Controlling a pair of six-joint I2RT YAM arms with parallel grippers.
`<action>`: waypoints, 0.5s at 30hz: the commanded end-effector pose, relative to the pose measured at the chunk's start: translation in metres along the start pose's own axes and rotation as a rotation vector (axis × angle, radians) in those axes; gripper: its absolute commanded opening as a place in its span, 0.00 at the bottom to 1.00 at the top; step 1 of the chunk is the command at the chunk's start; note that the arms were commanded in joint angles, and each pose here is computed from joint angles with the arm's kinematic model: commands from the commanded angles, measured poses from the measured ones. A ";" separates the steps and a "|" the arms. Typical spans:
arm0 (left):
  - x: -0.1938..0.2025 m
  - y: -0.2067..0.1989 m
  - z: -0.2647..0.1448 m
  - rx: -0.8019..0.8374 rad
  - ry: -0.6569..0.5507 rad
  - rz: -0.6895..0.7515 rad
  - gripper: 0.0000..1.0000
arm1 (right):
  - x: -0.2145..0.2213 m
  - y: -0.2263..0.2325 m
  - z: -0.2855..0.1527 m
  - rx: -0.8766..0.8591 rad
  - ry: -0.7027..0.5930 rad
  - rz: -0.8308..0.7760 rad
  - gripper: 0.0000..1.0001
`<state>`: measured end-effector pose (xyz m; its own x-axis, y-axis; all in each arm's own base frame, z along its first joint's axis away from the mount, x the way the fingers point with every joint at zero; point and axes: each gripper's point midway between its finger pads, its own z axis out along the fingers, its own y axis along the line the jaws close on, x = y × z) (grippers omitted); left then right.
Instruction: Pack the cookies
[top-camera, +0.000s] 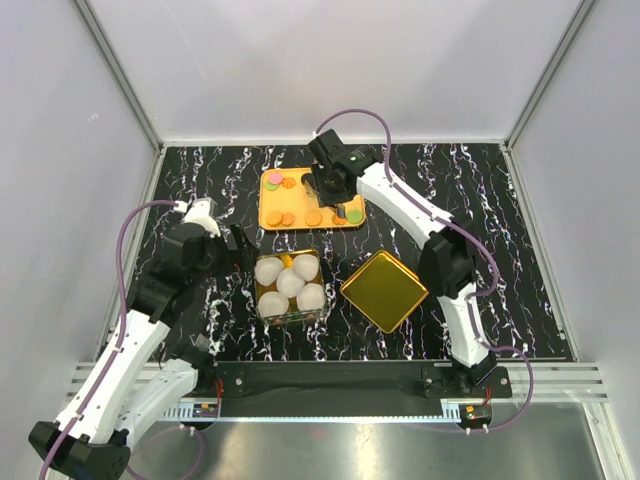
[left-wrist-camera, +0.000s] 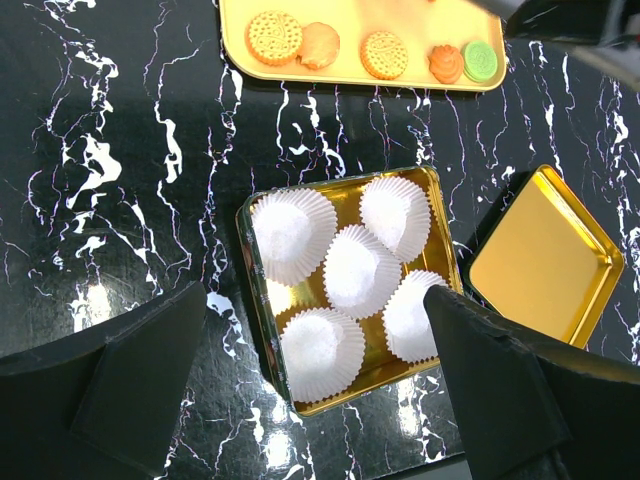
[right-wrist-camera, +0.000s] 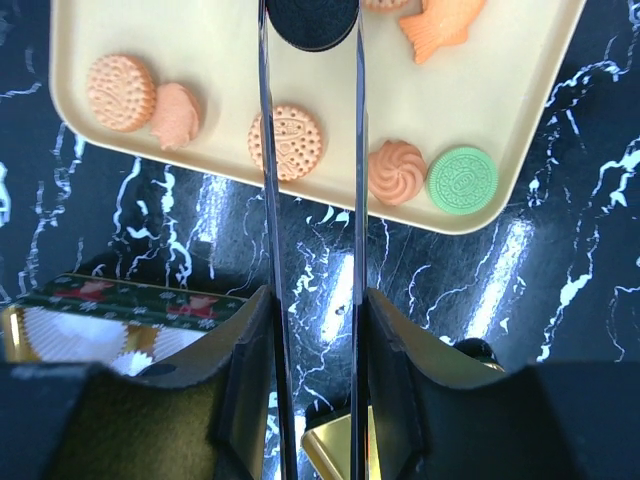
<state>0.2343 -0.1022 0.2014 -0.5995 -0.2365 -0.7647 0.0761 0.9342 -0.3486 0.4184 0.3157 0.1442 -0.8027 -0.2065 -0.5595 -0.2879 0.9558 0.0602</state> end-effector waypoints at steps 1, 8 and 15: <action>-0.011 0.000 -0.001 -0.008 -0.040 0.002 0.99 | -0.029 0.006 -0.055 -0.046 -0.122 0.006 0.31; -0.012 0.003 -0.001 -0.024 -0.045 0.002 0.99 | -0.014 0.019 -0.092 -0.097 -0.128 -0.021 0.31; -0.020 0.006 -0.003 -0.050 -0.069 0.010 0.99 | 0.043 0.052 -0.127 -0.175 -0.069 -0.094 0.31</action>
<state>0.2343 -0.0956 0.1983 -0.5986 -0.2353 -0.7657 0.0467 0.9440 -0.3266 0.3368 0.3171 0.2046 -0.7566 -0.2620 -0.5991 -0.3909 0.9157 0.0932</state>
